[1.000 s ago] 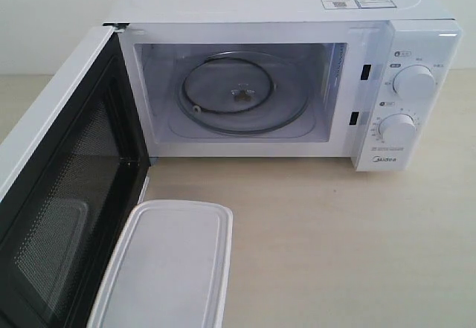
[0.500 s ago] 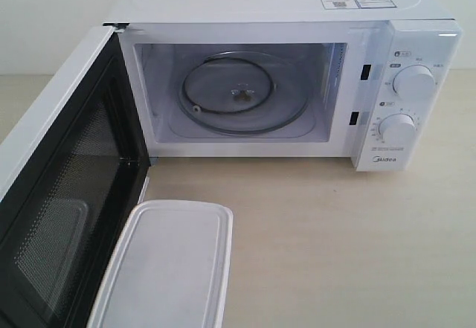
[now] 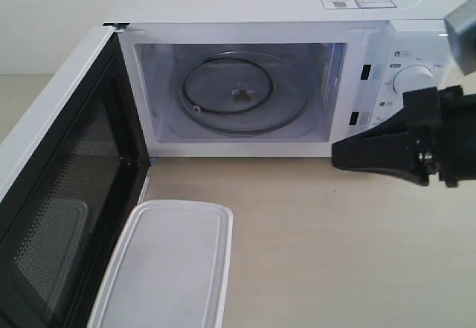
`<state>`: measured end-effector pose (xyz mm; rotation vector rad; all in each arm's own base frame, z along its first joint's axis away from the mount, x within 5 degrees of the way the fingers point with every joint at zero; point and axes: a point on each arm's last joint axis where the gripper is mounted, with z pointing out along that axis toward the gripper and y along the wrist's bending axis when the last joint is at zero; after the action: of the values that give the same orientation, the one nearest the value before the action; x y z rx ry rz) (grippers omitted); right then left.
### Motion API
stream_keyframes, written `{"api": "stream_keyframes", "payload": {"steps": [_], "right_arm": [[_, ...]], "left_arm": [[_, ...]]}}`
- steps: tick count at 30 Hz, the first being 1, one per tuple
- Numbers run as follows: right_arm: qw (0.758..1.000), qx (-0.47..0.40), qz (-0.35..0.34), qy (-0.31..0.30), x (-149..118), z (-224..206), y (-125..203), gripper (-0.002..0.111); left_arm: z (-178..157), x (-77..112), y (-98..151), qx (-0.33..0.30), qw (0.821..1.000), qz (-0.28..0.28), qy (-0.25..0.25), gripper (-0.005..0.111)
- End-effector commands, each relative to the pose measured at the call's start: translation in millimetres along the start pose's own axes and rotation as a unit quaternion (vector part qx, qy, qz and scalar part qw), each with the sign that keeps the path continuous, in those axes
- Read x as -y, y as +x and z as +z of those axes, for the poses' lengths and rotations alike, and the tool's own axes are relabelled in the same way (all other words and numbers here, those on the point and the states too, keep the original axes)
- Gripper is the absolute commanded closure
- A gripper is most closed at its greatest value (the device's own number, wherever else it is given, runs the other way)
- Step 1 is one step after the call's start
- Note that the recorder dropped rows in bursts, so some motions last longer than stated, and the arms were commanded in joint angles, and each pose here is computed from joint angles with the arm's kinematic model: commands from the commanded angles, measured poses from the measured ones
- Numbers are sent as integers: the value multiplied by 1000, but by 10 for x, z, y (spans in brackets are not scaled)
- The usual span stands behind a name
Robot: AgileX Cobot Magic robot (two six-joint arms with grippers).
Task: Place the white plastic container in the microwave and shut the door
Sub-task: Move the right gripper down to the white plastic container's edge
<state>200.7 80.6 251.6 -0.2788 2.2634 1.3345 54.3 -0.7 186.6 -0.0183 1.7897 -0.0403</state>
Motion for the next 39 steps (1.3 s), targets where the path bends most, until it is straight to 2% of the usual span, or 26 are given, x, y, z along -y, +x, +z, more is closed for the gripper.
{"api": "stream_keyframes", "payload": {"steps": [1, 7, 11, 15, 19, 23, 26, 35, 39], "right_arm": [[997, 21, 39, -62, 260, 200, 74, 108], [995, -18, 76, -54, 559, 447, 215, 108], [996, -45, 70, -44, 573, 751, 339, 108], [994, -95, 34, -39, 510, 1032, 485, 107], [993, -112, 47, 8, 563, 1149, 524, 94], [991, -117, 65, 11, 576, 1168, 544, 69], [990, -116, 74, 22, 594, 1168, 544, 54], [988, -107, 107, 18, 548, 1211, 449, 53], [989, -119, 86, 26, 422, 1355, 448, 53]], "left_arm": [[2, -2, 9, 1, 1000, 1, -2, 102], [2, -2, 9, 1, 1000, 1, -2, 102], [2, -2, 9, 1, 1000, 1, -2, 102], [2, -2, 9, 1, 1000, 1, -2, 102], [2, -2, 9, 1, 1000, 1, -2, 102], [2, -2, 9, 1, 1000, 1, -2, 102], [2, -2, 9, 1, 1000, 1, -2, 102], [2, -2, 11, 0, 1000, 1, -2, 102], [2, -2, 11, 0, 1000, 1, -2, 102]]}}
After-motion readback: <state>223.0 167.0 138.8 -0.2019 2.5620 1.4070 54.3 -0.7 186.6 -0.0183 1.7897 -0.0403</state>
